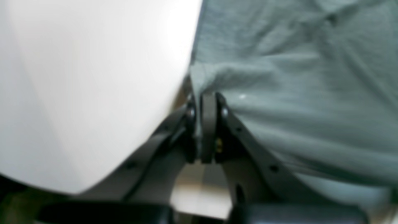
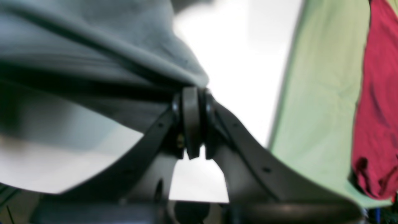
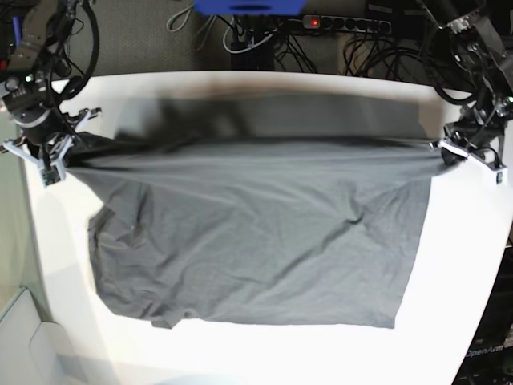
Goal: Layout the t-shirt on the table in an organized manner, then fold the t-shirt properly
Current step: 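Lower the shirt flat onto the table with both grippers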
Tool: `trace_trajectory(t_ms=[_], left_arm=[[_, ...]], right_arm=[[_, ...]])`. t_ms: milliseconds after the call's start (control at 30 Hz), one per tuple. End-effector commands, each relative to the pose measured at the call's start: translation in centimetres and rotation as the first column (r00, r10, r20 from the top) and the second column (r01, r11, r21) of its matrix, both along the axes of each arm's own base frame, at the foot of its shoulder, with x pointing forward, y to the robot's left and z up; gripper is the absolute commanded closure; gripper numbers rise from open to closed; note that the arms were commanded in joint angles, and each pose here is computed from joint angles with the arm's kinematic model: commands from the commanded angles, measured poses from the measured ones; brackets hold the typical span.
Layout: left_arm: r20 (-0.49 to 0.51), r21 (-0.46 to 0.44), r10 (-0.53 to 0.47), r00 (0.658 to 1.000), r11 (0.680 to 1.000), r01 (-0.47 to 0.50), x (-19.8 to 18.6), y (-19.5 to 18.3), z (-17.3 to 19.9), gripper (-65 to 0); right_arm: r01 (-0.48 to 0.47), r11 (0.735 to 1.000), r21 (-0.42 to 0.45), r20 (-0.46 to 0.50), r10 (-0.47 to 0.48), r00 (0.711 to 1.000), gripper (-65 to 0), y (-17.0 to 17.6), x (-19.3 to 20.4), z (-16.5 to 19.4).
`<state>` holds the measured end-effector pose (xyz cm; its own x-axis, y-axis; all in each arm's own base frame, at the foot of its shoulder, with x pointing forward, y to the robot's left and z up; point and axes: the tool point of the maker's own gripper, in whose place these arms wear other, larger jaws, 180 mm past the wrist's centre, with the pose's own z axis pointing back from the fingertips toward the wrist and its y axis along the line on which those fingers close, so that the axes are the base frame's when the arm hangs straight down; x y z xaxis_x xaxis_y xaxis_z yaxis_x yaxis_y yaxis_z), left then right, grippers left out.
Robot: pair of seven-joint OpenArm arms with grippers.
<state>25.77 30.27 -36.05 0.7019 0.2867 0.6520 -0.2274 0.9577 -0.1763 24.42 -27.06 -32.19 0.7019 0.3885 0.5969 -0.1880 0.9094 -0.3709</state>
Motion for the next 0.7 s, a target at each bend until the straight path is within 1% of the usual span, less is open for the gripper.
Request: trace_trajectory(t_ms=[0,67,133,300,400,567,667], left_arm=[[0.037,0.044,-0.007,0.999,0.999,0.005,0.6,1.1,1.5,-0.2],[0.017,0.059,-0.016,1.000,0.998,0.015,-0.1,1.4,1.3,-0.2],[-0.004,0.070,-0.019,1.000,0.997,0.019,-0.8,1.8,1.0,-0.2],[-0.050,0.100,-0.024,0.998,0.995,0.029,-2.5,2.7,0.5,-0.2],[-0.047,0.110,-0.028,0.998,0.993,0.033,-2.6,2.7,0.8,-0.2],[-0.029,0.155,-0.052,0.998,0.986,0.056,-2.8,2.4,2.2,-0.2],[-0.025,0.158,-0.053,0.998,0.986,0.056,-2.7,2.4,2.4,-0.2]], right_arm=[[0.024,0.999,-0.045,0.001,-0.024,1.000,0.0,-1.2,0.0,0.9],[0.037,0.998,-0.059,-0.040,-0.040,0.998,0.0,-1.7,-0.6,0.5],[0.042,0.997,-0.062,-0.059,-0.046,0.997,0.0,-1.8,-1.1,0.2],[0.035,0.997,-0.063,-0.125,-0.043,0.991,0.0,-1.7,-3.3,-1.4],[0.031,0.998,-0.063,-0.147,-0.040,0.988,0.0,-1.6,-4.0,-1.8],[0.028,0.998,-0.064,-0.191,-0.040,0.981,0.0,-1.6,-5.5,-2.7],[0.029,0.998,-0.063,-0.202,-0.041,0.978,0.0,-1.6,-5.9,-3.0]])
